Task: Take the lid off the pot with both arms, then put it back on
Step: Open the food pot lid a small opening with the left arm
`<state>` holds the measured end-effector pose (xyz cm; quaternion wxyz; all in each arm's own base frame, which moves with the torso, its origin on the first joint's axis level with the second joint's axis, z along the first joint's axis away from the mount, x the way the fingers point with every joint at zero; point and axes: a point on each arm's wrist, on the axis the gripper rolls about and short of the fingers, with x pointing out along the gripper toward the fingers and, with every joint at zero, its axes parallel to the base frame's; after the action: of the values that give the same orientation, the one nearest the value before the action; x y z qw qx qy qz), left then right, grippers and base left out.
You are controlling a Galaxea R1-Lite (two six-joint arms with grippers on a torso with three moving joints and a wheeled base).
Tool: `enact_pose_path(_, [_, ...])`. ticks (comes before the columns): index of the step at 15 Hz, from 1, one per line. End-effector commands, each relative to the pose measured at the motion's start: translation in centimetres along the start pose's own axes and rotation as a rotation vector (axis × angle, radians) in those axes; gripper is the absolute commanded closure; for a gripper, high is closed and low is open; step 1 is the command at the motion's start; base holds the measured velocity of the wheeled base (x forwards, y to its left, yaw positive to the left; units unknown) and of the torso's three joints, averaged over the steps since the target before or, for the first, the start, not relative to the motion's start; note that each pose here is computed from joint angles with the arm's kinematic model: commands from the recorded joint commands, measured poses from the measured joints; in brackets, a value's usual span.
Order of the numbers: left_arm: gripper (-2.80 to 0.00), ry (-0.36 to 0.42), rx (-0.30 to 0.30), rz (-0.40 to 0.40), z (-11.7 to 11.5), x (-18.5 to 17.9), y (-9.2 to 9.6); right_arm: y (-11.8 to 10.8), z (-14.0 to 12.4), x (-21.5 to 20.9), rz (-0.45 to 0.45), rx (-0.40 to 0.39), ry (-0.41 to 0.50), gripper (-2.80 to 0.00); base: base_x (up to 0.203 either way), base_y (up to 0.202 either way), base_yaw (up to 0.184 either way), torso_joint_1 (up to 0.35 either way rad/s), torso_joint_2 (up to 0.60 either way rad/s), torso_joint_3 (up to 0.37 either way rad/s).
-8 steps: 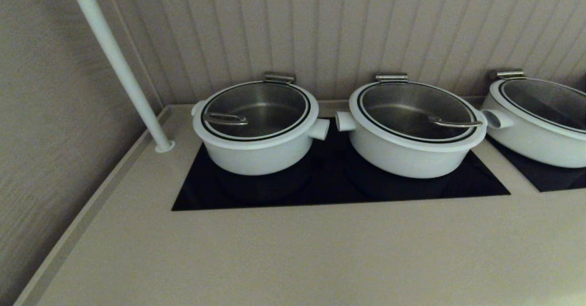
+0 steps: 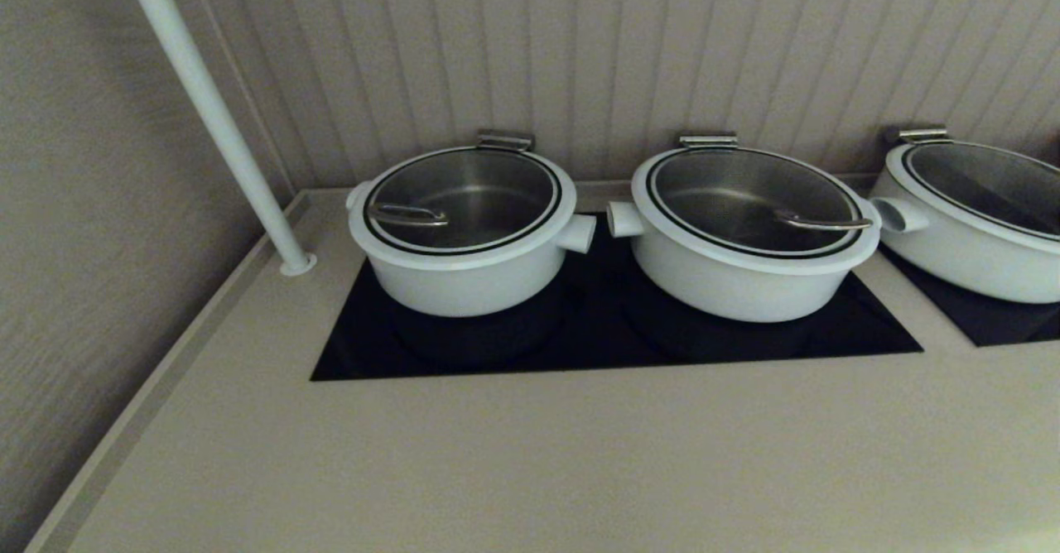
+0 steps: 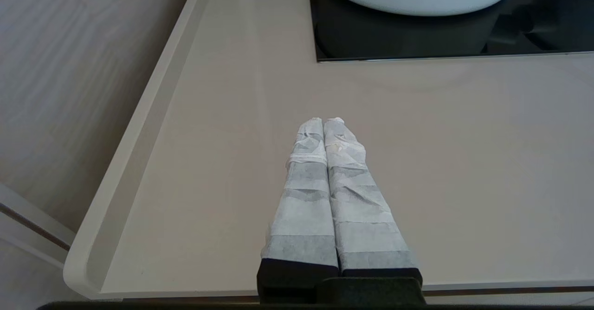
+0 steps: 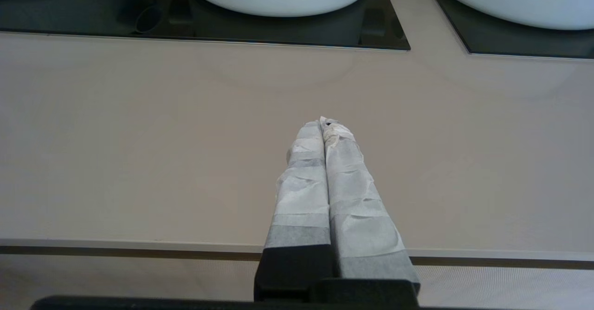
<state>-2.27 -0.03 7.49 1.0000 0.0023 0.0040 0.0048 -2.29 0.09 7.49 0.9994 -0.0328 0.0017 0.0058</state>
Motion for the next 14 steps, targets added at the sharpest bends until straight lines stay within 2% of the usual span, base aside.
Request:
enact_pose_path(1, [0.00, 0.001, 0.015, -0.004, -0.01, 0.00, -0.01, 0.00, 0.00, 0.01, 0.001, 0.000, 0.001, 0.00, 0.000, 0.000, 0.000, 0.000, 0.00, 0.000])
enact_pose_path(8, [0.00, 0.001, 0.020, -0.003, -0.02, 0.00, -0.01, 0.00, 0.01, 0.01, 0.001, 0.000, 0.001, 0.00, 0.000, 0.000, 0.000, 0.000, 0.00, 0.000])
enact_pose_path(9, [0.00, 0.001, 0.042, -0.004, -0.02, 0.00, -0.01, 0.00, -0.01, 0.01, 0.001, 0.000, 0.002, 0.00, 0.000, 0.000, 0.000, 0.000, 0.00, 0.000])
enact_pose_path(11, [0.00, -0.002, 0.174, -0.012, 0.02, -0.01, -0.03, 0.00, 0.01, 0.01, 0.001, 0.000, 0.001, 0.00, 0.000, 0.000, 0.000, 0.000, 0.00, 0.000])
enact_pose_path(12, [0.00, -0.005, 0.215, -0.043, 0.00, -0.01, -0.10, 0.00, 0.01, 0.01, 0.001, 0.000, 0.001, 0.00, 0.000, 0.000, 0.000, 0.000, 0.00, 0.000])
enact_pose_path(14, [0.00, -0.014, 0.226, -0.053, 0.24, -0.08, -0.12, 0.00, 0.01, 0.01, 0.001, 0.000, 0.001, 0.00, 0.000, 0.000, 0.000, 0.000, 0.00, 0.000])
